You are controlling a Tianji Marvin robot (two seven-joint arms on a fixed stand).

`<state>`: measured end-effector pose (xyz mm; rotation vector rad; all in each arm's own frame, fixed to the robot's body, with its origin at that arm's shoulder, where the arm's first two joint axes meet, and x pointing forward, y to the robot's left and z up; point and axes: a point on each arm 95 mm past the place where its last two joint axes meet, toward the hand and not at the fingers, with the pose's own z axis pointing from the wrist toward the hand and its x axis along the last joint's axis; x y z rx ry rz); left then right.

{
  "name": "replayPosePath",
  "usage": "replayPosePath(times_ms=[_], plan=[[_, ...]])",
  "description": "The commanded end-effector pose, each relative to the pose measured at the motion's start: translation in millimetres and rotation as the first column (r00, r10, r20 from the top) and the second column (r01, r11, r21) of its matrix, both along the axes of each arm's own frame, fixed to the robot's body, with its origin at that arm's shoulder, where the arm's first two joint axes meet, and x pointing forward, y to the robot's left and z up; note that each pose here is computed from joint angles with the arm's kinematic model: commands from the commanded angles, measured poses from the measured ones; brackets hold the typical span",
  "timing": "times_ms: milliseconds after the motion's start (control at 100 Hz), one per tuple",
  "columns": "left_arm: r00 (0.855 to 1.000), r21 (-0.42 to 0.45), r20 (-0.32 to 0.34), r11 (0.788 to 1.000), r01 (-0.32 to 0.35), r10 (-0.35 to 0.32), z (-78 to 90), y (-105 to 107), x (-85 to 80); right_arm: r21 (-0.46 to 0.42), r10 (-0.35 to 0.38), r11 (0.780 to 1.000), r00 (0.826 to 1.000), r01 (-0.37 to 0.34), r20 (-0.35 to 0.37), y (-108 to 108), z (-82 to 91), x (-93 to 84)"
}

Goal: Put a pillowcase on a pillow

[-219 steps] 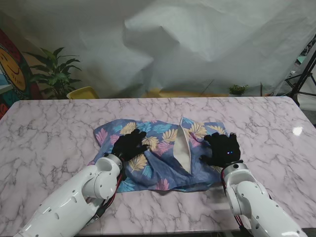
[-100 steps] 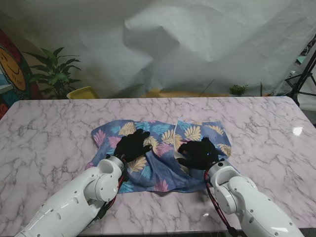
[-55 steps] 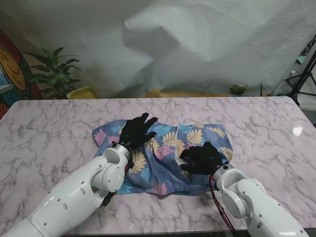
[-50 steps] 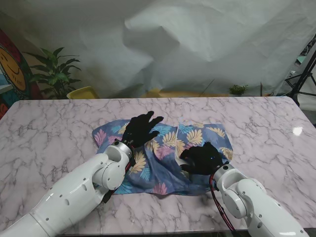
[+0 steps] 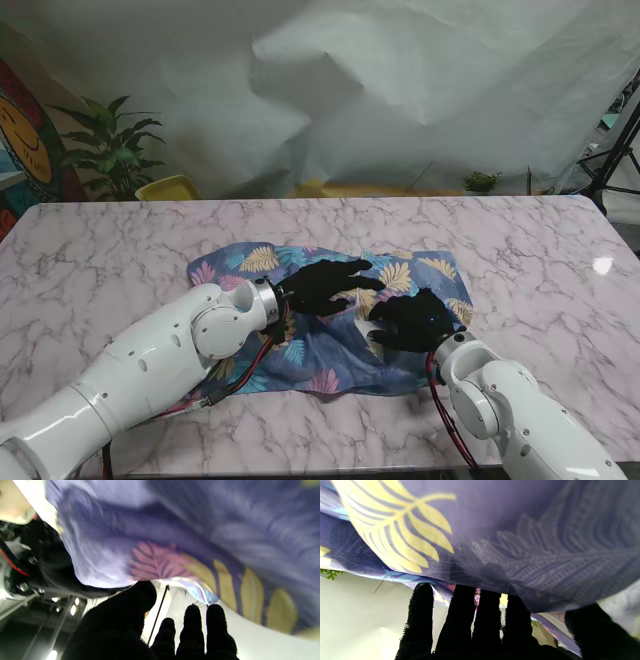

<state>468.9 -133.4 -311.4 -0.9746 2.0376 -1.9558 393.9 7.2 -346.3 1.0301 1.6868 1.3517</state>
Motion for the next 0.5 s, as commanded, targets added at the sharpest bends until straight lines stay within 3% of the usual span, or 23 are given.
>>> replayPosePath(times_ms=[0, 230, 390, 490], plan=[[1.0, 0.021, -0.016, 1.0, 0.006, -0.005, 3.6, 5.0, -3.3, -0.022, -0.025, 0.999, 0.999, 0.025, -0.021, -6.8, -7.5, -0.5], [0.992, 0.089, -0.128, 0.996, 0.028, -0.017, 7.4, 21.5, -8.0, -0.05, -0.044, 0.998, 0.998, 0.042, -0.036, -12.4, -11.0, 3.6], [0.985, 0.094, -0.172, 0.995, 0.019, -0.002, 5.3, 27.5, -7.2, -0.056, -0.048, 0.997, 0.998, 0.046, -0.044, -12.8, -11.6, 3.4], [0.986, 0.108, -0.164, 0.994, 0.023, -0.005, 1.8, 25.7, -4.7, -0.058, -0.047, 0.997, 0.998, 0.045, -0.045, -12.5, -11.5, 3.5]])
